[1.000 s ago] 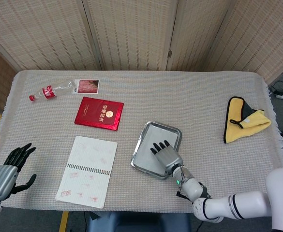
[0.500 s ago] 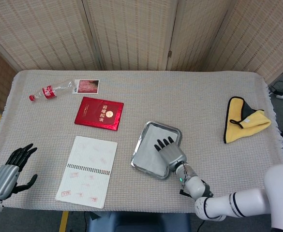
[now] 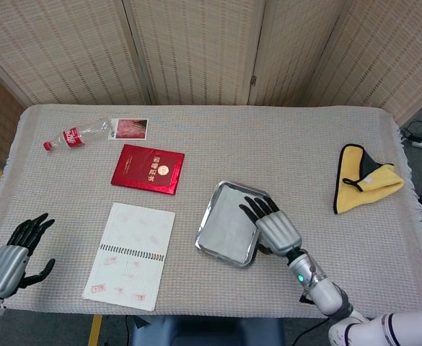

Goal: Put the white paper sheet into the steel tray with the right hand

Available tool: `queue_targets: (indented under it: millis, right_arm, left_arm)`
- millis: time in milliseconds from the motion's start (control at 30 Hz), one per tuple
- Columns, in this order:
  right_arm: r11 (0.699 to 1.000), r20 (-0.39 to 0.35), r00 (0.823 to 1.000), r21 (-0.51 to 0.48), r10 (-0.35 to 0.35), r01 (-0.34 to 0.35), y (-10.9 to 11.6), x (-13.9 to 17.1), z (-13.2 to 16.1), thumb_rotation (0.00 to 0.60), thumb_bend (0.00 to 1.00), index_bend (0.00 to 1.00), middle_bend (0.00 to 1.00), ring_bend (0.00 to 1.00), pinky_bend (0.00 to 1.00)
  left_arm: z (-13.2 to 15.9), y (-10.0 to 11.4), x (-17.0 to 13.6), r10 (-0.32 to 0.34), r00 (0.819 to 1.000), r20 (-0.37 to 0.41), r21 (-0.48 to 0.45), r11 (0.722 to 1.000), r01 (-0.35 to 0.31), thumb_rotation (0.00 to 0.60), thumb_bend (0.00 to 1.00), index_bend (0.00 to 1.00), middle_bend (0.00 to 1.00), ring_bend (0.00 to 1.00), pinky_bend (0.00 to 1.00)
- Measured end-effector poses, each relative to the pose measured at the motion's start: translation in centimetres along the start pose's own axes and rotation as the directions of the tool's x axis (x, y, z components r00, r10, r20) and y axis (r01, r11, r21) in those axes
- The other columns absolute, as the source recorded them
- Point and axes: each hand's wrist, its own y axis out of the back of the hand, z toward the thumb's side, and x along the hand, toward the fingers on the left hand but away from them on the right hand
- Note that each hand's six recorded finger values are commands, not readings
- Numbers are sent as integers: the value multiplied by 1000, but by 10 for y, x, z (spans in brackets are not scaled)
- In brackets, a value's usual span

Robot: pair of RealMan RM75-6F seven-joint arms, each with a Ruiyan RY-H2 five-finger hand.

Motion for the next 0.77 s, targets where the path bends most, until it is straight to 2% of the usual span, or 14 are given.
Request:
queue_targets:
  millis: [67,133,233,300,367,400,567,767]
  right_arm:
    - [997,46,996,-5,-80,80,1,19,-21,600,292,0,0,0,0]
    - [990,105,984,0,-144,144,1,40,-42,600,292,0,0,0,0]
    - [966,192,947,25,-256,256,4,77,-72,600,292,0,0,0,0]
    - [942,238,912,53,-334,331,7,103,-87,600,292,0,0,0,0]
    - [923,273,882,65,-383,380,6,128,-97,600,293,0,0,0,0]
    - [918,277,877,64,-393,392,6,136,-99,600,293,0,0,0,0]
    - [919,283,877,40,-388,393,8,147,-105,600,293,0,0,0,0]
    - [947,293,902,34,-316,321,-3,142,-106,600,293,0,0,0,0]
  left_arm:
    - [-4,0,1,1,1000,-19,12,1000,-1,600,479,0,0,0,0]
    - [-10,-1,3,0,999,-45,28,1000,1,600,481,0,0,0,0]
    - [-18,-4,7,4,997,-76,67,998,1,600,482,0,0,0,0]
    - [-20,-6,9,7,996,-85,97,995,1,600,482,0,0,0,0]
    - [-19,-8,10,11,996,-86,117,993,0,600,483,0,0,0,0]
    - [-18,-10,11,13,996,-83,124,992,-3,600,483,0,0,0,0]
    - [-12,-9,11,30,998,-61,115,993,-23,600,484,0,0,0,0]
    - [-9,-8,6,44,998,-54,132,991,-36,600,484,0,0,0,0]
